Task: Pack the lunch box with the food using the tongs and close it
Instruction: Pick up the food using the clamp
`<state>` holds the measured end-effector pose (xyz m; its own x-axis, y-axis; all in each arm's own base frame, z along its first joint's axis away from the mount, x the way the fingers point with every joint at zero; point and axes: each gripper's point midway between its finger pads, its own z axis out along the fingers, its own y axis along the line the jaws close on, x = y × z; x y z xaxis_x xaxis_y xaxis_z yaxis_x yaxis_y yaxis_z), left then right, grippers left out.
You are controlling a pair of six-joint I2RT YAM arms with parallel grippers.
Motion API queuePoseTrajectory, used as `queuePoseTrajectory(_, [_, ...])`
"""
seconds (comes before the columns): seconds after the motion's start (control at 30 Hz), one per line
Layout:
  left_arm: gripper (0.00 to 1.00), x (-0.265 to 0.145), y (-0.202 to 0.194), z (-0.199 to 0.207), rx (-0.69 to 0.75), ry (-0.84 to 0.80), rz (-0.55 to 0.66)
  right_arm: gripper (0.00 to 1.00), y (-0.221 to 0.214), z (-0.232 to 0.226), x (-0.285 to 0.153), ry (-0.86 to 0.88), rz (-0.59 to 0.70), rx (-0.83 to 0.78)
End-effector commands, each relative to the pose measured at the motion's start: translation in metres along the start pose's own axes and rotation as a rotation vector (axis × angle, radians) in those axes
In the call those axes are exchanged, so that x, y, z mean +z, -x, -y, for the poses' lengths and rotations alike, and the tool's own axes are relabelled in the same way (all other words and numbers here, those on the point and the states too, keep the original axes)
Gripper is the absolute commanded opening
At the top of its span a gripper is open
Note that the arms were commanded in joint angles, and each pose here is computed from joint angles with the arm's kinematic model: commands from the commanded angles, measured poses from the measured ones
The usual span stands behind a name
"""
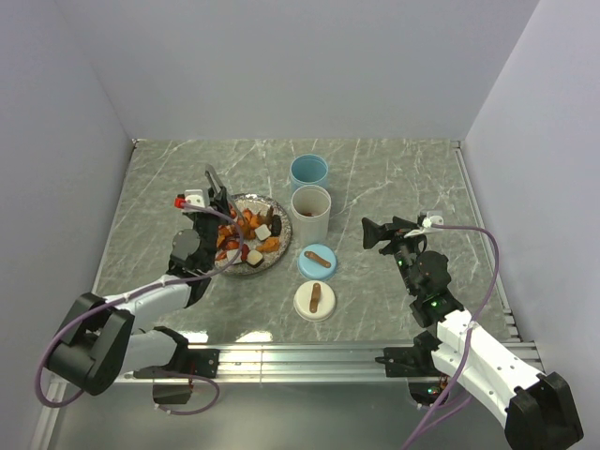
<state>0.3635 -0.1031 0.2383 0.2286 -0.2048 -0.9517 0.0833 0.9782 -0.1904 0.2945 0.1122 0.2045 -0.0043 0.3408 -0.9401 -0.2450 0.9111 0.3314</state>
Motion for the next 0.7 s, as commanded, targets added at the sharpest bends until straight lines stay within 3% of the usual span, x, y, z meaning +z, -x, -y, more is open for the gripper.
queuePoseTrajectory(0.0, [0.13,0.001,0.009,0.013,-0.018,-0.062,0.009,0.98,0.017,-0.004,0.002,0.017,0.058,-0.005])
queuePoseTrajectory(0.2, [0.04,-0.011,0.048,0.014,-0.049,-0.082,0.065,0.98,0.017,-0.004,0.002,0.015,0.058,-0.004])
queuePoseTrajectory(0.67, [0.01,-0.010,0.111,0.042,-0.080,-0.191,0.136,0.98,0.017,-0.003,0.002,0.012,0.058,-0.003])
